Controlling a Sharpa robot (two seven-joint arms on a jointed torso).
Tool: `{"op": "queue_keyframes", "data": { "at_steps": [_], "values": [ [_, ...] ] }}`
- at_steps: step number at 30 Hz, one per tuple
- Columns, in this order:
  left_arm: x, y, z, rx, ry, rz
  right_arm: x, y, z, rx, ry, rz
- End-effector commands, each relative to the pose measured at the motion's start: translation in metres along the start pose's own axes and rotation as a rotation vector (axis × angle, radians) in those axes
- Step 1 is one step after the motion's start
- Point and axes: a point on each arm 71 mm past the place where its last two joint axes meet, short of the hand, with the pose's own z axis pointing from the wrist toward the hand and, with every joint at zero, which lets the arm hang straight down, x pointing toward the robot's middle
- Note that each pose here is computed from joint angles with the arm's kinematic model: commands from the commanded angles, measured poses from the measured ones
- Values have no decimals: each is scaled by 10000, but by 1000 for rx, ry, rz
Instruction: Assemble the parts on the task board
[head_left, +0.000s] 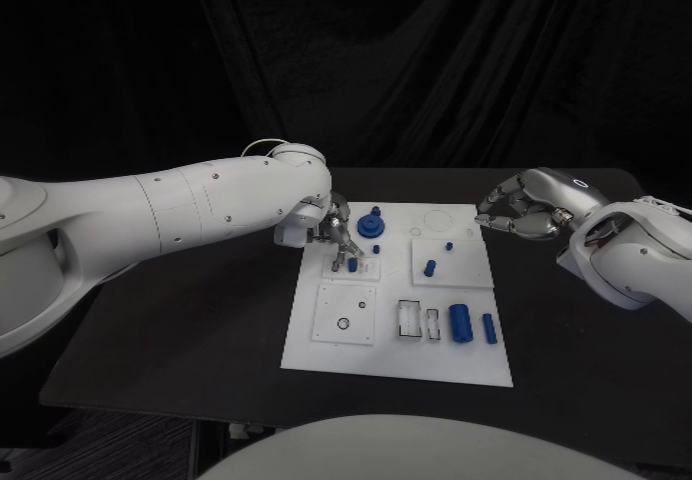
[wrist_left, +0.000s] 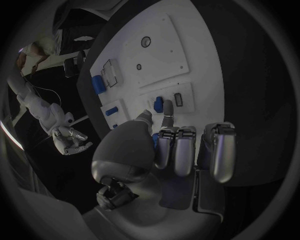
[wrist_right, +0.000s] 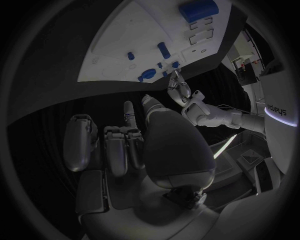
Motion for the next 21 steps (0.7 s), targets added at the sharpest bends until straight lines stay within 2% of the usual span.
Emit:
{"op": "queue_keyframes", "data": {
  "at_steps": [1,21],
  "values": [
    [0,-28,-1,8,7,-5,7,-12,-10,18,2,0],
    [-12,-57,38,3,2,-10,17,5,1,17,8,1]
  ]
}}
